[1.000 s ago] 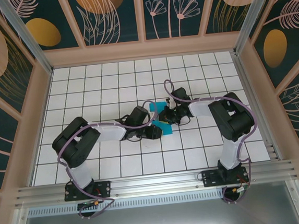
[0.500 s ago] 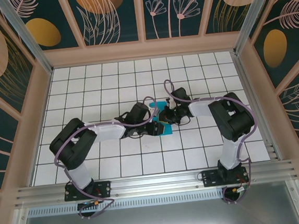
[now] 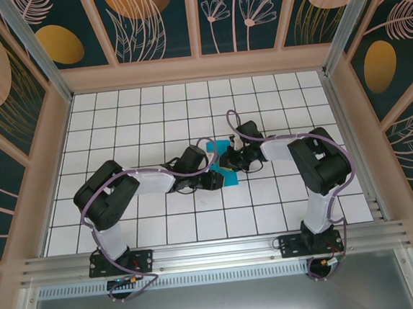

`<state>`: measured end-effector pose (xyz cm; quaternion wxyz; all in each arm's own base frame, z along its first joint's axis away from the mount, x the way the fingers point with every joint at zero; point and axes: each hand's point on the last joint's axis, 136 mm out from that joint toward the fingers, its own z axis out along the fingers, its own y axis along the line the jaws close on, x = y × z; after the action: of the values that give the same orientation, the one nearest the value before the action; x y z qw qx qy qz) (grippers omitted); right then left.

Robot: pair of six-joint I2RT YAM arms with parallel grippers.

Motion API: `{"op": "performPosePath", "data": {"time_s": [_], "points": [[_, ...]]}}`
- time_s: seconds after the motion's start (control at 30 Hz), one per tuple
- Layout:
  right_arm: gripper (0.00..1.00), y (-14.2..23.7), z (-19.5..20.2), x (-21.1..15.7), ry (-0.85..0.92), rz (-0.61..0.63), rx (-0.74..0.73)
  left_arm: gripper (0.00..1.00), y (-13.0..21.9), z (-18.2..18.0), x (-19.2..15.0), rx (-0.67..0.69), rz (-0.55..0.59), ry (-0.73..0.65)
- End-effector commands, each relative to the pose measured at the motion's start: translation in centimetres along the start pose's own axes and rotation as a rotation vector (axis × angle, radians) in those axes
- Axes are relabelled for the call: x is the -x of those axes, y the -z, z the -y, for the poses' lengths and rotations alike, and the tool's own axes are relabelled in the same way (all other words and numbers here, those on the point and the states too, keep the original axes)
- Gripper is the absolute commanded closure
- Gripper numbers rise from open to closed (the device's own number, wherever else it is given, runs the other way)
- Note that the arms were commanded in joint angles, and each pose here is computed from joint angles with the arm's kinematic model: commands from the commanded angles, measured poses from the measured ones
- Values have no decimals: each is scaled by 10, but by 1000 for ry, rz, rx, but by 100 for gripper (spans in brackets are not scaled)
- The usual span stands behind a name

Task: Fold a paper plane with a square sheet of paper (fold left side to right side)
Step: Fold the triangle a second time at the center of the table.

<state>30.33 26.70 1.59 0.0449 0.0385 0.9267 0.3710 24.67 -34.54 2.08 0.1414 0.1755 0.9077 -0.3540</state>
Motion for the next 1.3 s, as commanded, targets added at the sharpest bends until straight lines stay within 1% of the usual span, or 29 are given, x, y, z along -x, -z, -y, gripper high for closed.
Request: {"op": "performPosePath", "data": {"time_s": [0.0, 0.2, 0.23, 0.3, 0.37, 0.53, 0.8, 1.1, 1.27], "points": [[83, -5, 35, -19, -61, -61, -106, 71, 2, -15, -21, 30, -47, 47], [83, 12, 1, -2, -14, -13, -26, 71, -1, -20, -32, 30, -72, 59], [84, 17, -4, 0, -8, -5, -18, 71, -2, -20, -32, 27, -73, 61], [92, 23, -9, -2, -3, -3, -15, 72, -3, -20, -32, 29, -77, 61], [94, 25, -7, -7, -14, -8, -19, 72, -3, -20, -31, 30, -74, 60], [95, 20, -11, -22, -20, -36, 11, 72, -3, -20, -29, 30, -71, 60], [96, 6, -15, -27, -19, -66, 14, 72, -3, -20, -30, 34, -70, 59], [96, -6, -5, -38, -12, -95, -43, 73, -4, -21, -30, 40, -74, 59], [95, -10, 10, -36, -1, -74, -107, 73, -5, -25, -32, 52, -80, 61]]}}
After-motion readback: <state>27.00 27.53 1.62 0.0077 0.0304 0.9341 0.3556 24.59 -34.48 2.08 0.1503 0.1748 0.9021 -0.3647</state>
